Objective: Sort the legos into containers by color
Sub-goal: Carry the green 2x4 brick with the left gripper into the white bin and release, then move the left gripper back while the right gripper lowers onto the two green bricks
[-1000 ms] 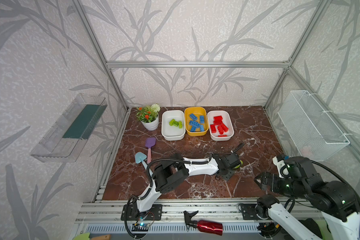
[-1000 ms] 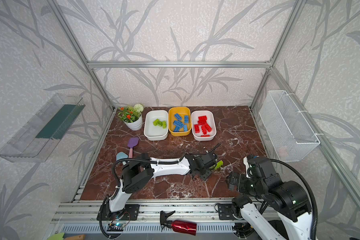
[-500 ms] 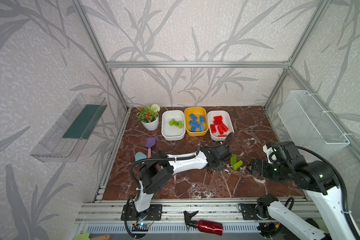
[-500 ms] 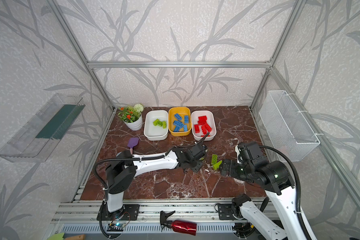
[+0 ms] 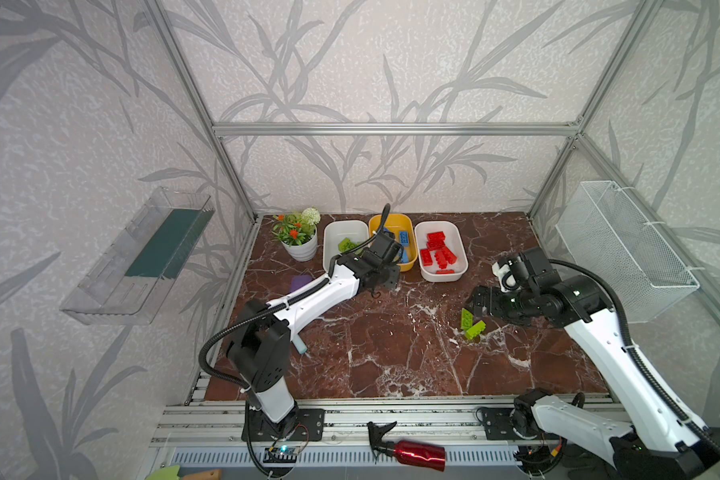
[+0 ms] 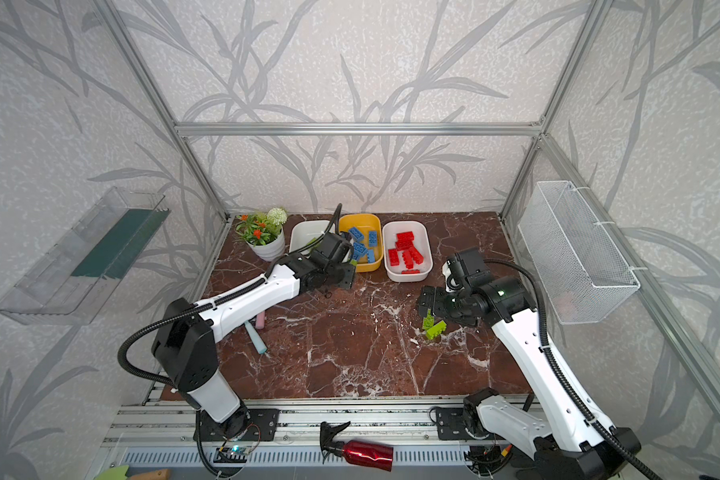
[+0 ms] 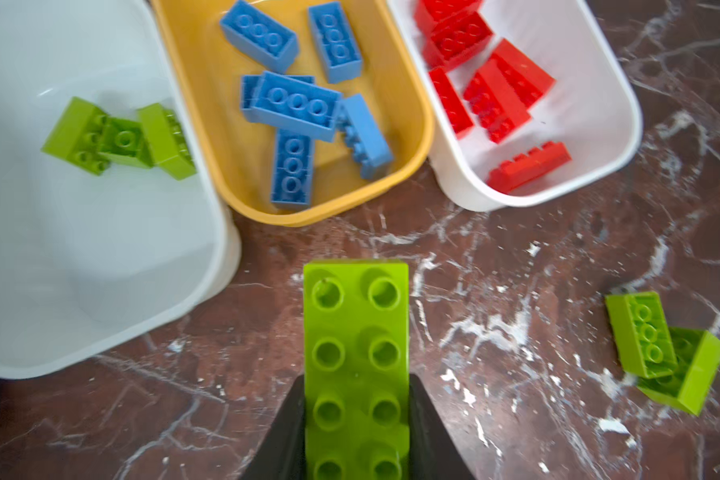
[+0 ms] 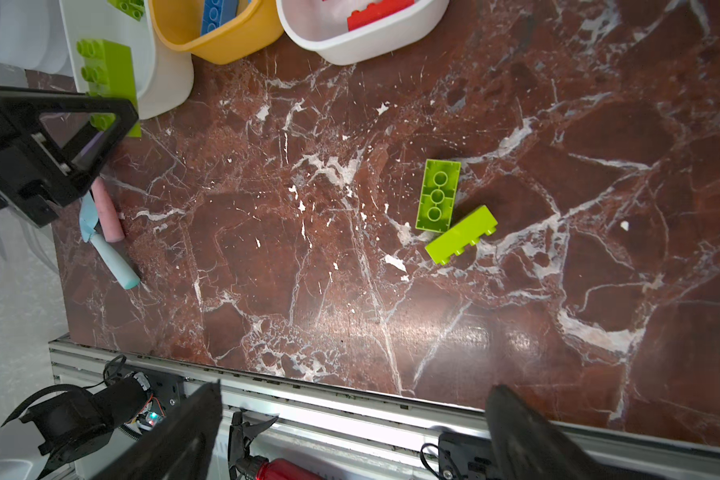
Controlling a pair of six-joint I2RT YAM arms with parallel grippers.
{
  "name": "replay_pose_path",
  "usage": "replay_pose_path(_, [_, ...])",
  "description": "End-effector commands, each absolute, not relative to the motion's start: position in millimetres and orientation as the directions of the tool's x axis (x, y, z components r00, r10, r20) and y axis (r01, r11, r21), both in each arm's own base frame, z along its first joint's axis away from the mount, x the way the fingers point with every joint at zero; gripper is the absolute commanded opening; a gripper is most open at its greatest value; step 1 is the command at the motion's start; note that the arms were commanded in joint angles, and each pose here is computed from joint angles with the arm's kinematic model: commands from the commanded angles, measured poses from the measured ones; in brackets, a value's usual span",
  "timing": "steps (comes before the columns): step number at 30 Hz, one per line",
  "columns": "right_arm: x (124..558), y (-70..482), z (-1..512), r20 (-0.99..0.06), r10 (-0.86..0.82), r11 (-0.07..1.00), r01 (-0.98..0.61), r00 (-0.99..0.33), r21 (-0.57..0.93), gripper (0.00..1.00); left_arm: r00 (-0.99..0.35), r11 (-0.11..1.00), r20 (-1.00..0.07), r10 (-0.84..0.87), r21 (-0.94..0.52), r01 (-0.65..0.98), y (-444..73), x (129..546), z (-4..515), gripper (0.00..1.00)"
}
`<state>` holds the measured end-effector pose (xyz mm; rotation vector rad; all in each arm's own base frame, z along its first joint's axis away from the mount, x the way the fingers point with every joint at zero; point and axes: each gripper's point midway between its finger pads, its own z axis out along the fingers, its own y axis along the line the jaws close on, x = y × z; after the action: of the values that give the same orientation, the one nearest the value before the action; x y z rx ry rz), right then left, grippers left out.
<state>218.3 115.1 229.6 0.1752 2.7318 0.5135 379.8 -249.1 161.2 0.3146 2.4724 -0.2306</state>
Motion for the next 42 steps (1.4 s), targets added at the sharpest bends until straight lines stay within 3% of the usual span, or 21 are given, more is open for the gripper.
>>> replay_pose_path(1, [238.1, 124.3, 244.8, -0.377, 0.183, 0.913, 0.014, -0.908, 0.407, 0.99, -0.776, 0.966, -0.618, 0.128, -0.101, 0.239, -228.1, 398.8, 178.7, 0.22])
replay_pose_path(18, [286.9, 133.6, 234.3, -0.363, 0.230, 0.908, 0.066, -0.903, 0.413, 0.99, -0.866, 0.987, -0.479, -0.146, -0.131, -0.094, -131.5, 497.9, 122.3, 0.24])
replay_pose_path(22, [293.3, 133.9, 233.8, -0.357, 0.235, 0.910, 0.076, -0.904, 0.407, 0.99, -0.878, 0.983, -0.447, -0.175, -0.123, -0.133, -122.0, 504.7, 108.3, 0.38])
replay_pose_path(27, [291.9, 131.8, 235.6, -0.343, 0.223, 0.918, 0.078, -0.912, 0.388, 0.99, -0.883, 0.983, -0.432, -0.183, -0.112, -0.148, -119.4, 506.5, 107.8, 0.97])
replay_pose_path(35, [268.5, 111.1, 222.7, -0.340, 0.189, 0.951, 0.086, -0.921, 0.298, 0.99, -0.835, 0.969, -0.497, -0.235, -0.191, -0.159, -128.7, 496.9, 149.5, 0.99])
replay_pose_path(42, [242.9, 96.1, 200.4, -0.310, 0.170, 0.965, 0.093, -0.936, 0.246, 0.99, -0.796, 0.977, -0.573, -0.195, -0.187, -0.104, -152.7, 440.3, 178.4, 0.99])
